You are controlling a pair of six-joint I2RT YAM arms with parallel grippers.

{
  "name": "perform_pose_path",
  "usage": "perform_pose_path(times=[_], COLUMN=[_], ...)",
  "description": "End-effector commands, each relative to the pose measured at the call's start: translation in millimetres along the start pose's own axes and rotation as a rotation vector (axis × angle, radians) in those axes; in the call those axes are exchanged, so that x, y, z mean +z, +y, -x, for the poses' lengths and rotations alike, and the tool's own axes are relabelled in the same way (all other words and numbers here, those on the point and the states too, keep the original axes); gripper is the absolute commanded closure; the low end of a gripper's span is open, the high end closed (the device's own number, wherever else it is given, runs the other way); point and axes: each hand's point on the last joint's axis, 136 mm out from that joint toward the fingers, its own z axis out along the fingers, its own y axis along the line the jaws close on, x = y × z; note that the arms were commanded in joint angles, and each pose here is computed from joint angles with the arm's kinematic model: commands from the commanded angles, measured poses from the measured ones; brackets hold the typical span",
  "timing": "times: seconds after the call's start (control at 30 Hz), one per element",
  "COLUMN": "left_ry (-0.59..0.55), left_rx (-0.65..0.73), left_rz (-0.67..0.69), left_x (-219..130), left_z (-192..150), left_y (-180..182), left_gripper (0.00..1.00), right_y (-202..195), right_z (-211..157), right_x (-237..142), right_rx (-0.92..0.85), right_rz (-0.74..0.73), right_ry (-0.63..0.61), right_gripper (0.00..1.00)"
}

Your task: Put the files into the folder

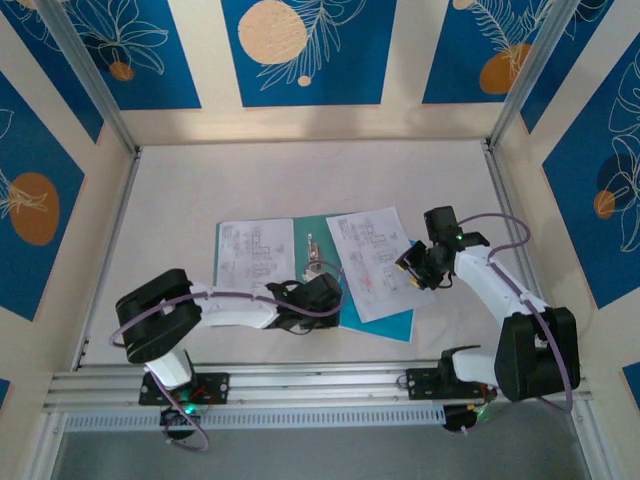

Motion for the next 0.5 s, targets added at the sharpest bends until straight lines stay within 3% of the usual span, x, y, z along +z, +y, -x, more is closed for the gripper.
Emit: perform_pose_path(times=[0.0, 0.47], left_ry=[-0.012, -0.013], left_rx=[-0.068, -0.233], left_rz=[-0.108, -0.134], left_x=[-6, -12], left_z=[9, 13], left_y=[-13, 7], left_gripper=[1.00, 1.00], right_y=[8, 14], right_z=[-4, -14], right_x=[-14, -14], right_rx=[-0.005, -0.034], right_rz=[0.014, 0.013], right_ry=[-0.008, -0.009], right_gripper=[0.57, 0.57])
